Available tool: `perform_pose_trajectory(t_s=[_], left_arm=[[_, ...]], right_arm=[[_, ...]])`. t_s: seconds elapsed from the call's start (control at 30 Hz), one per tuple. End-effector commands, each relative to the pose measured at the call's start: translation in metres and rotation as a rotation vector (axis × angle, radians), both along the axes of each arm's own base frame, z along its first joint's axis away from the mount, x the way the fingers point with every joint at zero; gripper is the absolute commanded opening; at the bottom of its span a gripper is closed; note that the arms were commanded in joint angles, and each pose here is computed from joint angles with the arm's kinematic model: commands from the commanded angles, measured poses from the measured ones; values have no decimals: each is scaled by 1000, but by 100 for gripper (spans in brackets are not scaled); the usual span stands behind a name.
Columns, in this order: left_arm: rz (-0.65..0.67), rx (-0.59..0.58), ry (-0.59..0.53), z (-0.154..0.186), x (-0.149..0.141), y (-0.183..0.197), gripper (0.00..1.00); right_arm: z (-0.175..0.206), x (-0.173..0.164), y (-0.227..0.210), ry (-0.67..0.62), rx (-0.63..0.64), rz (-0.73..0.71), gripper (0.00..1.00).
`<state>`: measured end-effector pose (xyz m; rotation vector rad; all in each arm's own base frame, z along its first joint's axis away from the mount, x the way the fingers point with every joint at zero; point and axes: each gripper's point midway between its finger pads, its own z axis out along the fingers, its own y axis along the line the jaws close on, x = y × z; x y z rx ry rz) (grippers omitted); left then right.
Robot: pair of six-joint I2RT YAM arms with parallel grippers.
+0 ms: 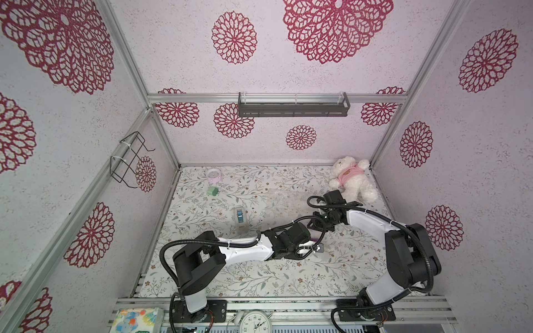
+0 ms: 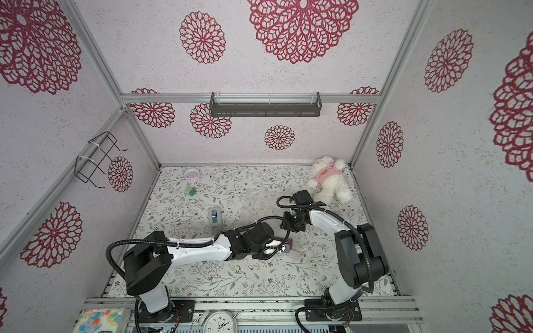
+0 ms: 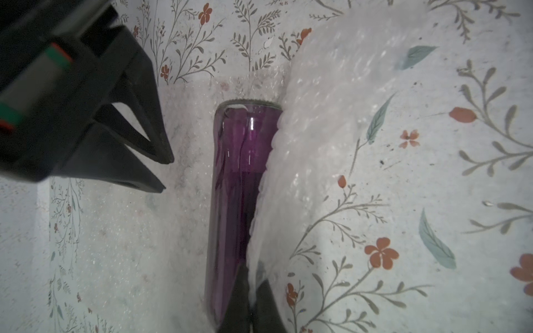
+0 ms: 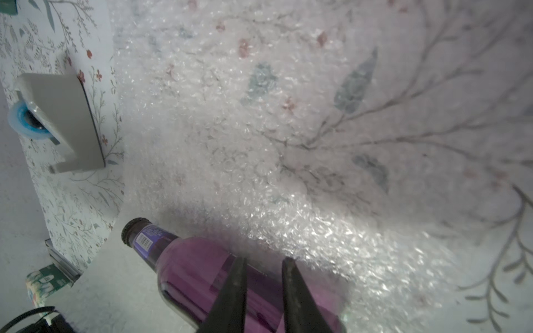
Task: Wrap wine bottles in bubble wrap
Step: Wrap the wine bottle in bubble wrap.
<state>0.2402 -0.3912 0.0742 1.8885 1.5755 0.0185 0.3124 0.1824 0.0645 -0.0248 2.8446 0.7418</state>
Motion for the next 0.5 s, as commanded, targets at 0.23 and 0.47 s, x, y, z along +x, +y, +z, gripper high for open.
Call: perform_pose_trajectory(t_s=[0.23,0.47], left_arm=[[-21,34,23,-12,26,-3,6],[-20,46,52,-21,31,-4,11]], right_arm=[[-8,-5,18,30,76,158,2],[9,16,8,-70,36,109,30]])
